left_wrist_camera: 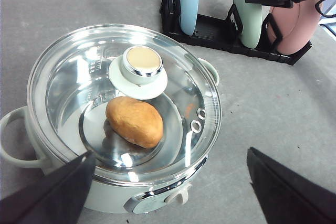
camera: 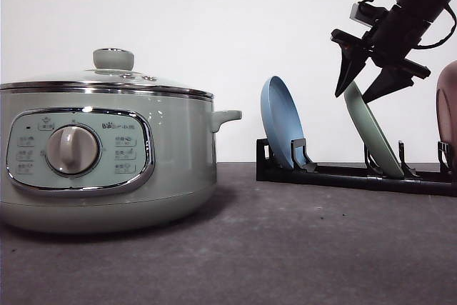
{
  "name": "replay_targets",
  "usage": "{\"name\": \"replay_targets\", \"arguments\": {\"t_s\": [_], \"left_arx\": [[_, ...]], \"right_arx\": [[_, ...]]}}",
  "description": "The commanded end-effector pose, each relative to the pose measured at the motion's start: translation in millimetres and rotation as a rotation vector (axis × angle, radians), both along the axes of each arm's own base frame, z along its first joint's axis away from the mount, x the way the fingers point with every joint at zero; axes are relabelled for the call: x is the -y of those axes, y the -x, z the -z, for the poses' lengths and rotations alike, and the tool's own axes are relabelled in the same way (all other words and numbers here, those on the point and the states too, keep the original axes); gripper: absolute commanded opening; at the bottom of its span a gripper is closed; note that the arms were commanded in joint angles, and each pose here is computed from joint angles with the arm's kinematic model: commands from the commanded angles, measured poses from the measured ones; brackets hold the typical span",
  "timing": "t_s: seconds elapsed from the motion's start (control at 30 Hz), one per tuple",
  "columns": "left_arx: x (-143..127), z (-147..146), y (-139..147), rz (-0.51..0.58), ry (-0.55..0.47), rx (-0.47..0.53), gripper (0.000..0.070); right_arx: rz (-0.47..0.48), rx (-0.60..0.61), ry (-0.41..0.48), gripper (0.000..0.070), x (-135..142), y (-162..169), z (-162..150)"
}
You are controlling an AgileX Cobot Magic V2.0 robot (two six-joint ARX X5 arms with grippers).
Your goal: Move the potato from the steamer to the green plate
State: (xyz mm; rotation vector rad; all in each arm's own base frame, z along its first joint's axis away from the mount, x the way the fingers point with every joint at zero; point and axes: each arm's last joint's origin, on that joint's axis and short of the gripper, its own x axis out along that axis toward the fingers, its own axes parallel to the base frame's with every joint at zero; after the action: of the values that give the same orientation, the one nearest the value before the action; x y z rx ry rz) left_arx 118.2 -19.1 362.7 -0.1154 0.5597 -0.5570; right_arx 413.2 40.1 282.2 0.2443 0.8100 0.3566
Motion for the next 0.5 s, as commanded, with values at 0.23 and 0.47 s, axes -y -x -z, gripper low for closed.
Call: {"name": "replay_targets", "arguments": {"t_s": [0.23, 0.47], "left_arx": [[0.4, -7.3, 0.3, 0.01, -0.001, 0.031, 0.0592], [0.4, -7.3, 0.3, 0.009, 0.0, 0.031, 0.0592]], "right_arx": [[0.005, 0.008, -0.006, 0.0082, -2.0, -5.3, -1.0], [0.012, 0.003, -0.024, 0.0023, -2.2, -4.7, -2.3]]}}
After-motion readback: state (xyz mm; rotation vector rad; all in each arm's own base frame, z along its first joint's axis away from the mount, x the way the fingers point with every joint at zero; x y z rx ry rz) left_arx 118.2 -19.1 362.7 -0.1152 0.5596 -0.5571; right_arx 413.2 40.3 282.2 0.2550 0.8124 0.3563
